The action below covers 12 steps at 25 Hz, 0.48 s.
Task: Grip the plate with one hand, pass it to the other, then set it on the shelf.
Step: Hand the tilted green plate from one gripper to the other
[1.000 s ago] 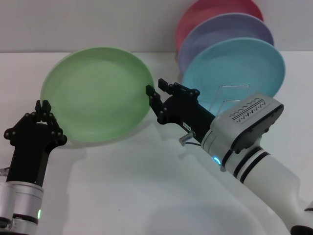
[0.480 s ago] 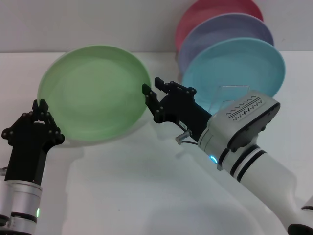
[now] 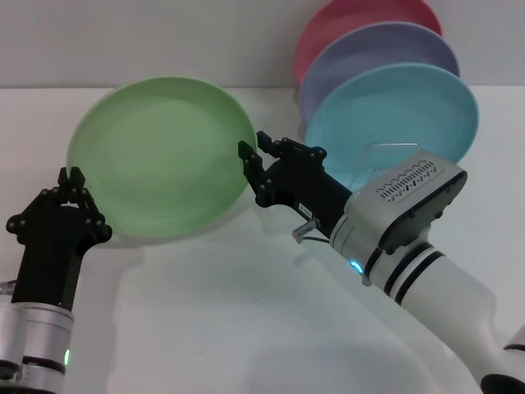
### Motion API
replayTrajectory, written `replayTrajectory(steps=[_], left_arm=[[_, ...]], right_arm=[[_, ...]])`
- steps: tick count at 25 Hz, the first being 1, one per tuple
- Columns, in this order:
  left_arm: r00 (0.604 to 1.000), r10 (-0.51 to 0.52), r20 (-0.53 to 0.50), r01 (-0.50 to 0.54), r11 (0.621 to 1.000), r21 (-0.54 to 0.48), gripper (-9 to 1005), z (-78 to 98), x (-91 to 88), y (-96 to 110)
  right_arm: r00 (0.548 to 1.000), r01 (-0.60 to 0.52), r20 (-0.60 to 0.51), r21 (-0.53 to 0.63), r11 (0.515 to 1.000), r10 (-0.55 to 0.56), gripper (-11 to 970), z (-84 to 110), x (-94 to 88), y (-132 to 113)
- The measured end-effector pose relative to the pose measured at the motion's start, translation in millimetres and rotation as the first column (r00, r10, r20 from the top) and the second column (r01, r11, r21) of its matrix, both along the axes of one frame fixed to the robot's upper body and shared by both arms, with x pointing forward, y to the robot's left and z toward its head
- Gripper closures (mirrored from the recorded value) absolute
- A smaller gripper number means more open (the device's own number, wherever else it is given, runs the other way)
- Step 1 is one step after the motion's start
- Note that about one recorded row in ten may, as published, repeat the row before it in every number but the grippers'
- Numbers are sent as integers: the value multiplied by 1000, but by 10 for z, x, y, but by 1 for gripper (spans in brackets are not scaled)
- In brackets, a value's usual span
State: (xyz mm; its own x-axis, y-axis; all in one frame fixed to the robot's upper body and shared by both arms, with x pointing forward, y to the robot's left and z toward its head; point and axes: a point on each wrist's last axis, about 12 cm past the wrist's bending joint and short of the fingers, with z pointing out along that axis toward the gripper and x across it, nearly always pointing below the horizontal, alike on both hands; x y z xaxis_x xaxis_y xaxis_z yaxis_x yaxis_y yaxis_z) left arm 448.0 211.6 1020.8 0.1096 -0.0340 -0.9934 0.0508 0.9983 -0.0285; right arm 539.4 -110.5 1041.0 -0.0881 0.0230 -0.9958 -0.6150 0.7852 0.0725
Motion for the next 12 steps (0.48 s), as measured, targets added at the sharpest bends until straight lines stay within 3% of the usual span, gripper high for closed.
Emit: replayTrajectory(steps=[12], left_arm=[[1000, -2, -1, 2, 1000, 2, 962, -3, -4, -2]], right_arm=[[1000, 3, -8, 2, 1000, -3, 745, 6, 12, 13]])
